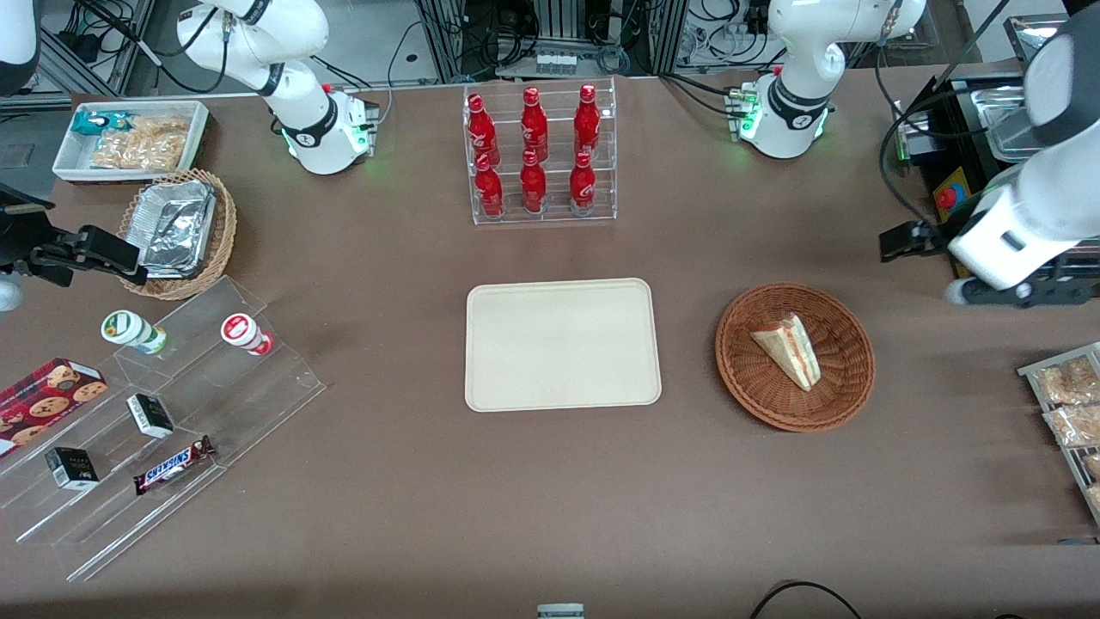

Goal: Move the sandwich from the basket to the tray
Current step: 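Move the left gripper down over the sandwich in the wicker basket, then close the left gripper on the wrapped sandwich and lift it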

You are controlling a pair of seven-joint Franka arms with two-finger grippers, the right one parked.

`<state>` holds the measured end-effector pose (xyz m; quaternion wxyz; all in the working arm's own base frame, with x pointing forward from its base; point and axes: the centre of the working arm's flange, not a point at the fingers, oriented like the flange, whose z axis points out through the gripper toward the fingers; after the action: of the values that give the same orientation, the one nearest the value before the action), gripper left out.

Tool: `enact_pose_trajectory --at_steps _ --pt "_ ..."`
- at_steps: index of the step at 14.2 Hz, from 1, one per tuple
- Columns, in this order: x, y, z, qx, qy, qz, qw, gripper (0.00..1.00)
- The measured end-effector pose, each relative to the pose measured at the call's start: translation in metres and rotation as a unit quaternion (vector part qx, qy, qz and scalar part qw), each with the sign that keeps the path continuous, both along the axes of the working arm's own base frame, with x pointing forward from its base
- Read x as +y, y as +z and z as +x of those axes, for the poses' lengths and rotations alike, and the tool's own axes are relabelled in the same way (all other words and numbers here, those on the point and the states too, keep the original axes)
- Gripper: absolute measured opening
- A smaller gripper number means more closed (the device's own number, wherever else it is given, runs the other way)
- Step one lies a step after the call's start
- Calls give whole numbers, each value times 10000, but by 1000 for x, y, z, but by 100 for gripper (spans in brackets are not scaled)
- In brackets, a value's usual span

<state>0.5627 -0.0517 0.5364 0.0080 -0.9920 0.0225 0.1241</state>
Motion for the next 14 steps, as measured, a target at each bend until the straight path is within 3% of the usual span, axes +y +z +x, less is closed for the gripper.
enact_pose_trajectory --at_steps 5,9,12,14 --pt "-12 -104 6 -101 -95 -30 9999 100" --pt "-14 -173 -9 -417 -86 -70 9991 100" --pt "-30 -205 -24 -607 666 54 9959 100" --pt "-46 -212 -28 -792 1450 160 9861 100"
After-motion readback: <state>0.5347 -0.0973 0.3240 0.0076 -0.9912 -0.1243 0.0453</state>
